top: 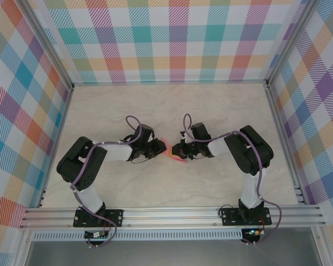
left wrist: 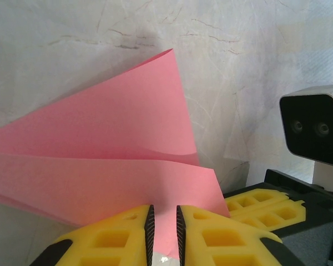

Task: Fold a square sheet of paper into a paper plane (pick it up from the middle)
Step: Fold the wing for the fifth time at the center of the table.

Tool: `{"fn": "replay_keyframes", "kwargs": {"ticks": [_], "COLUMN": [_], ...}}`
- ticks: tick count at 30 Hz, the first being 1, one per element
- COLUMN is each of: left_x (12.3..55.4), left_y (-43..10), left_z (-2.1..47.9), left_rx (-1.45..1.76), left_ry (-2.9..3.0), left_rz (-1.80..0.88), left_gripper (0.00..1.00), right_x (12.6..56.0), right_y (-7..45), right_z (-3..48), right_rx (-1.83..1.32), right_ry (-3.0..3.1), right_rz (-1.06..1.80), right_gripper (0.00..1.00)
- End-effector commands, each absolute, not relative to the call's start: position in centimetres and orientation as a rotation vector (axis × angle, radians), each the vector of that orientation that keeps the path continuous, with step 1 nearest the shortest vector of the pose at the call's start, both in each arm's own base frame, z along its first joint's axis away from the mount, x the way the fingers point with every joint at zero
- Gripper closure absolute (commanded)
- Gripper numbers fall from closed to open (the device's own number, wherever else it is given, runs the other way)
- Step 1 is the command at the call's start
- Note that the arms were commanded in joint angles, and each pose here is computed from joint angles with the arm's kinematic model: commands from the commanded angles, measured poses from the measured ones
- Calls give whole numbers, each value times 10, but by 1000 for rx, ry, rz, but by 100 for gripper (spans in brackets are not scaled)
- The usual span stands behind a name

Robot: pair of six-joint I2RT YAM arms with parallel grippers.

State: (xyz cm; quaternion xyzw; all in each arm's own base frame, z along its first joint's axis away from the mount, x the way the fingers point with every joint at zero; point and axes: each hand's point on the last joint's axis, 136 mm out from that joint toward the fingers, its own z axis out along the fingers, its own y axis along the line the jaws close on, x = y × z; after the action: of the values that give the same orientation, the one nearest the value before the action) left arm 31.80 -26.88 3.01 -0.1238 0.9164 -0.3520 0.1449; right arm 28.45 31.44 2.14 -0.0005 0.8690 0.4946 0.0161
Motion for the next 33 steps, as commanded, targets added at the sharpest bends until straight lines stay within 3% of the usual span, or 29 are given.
{"fn": "replay_keyframes", "kwargs": {"ticks": [1, 11, 23, 33], "left_x": [318, 317, 308, 305], "left_y": [-270, -266, -258, -256], "left_z": [21, 9, -6, -13], "left_rx": [-325, -345, -381, -403], "left_ry": [2673, 2729, 2788, 2810], "left_rz": [-953, -892, -831, -820], "left_gripper": [80, 81, 82, 82], "right_x": [279, 278, 285, 268], "right_y": [303, 304, 302, 295], "right_z": [-7, -4, 42, 51], "right_rx": [60, 54, -65, -163], "right_ry": [2805, 2811, 2787, 2826], "right_rz": [1442, 1446, 1472, 1450], "right_gripper": [99, 98, 79, 73]}}
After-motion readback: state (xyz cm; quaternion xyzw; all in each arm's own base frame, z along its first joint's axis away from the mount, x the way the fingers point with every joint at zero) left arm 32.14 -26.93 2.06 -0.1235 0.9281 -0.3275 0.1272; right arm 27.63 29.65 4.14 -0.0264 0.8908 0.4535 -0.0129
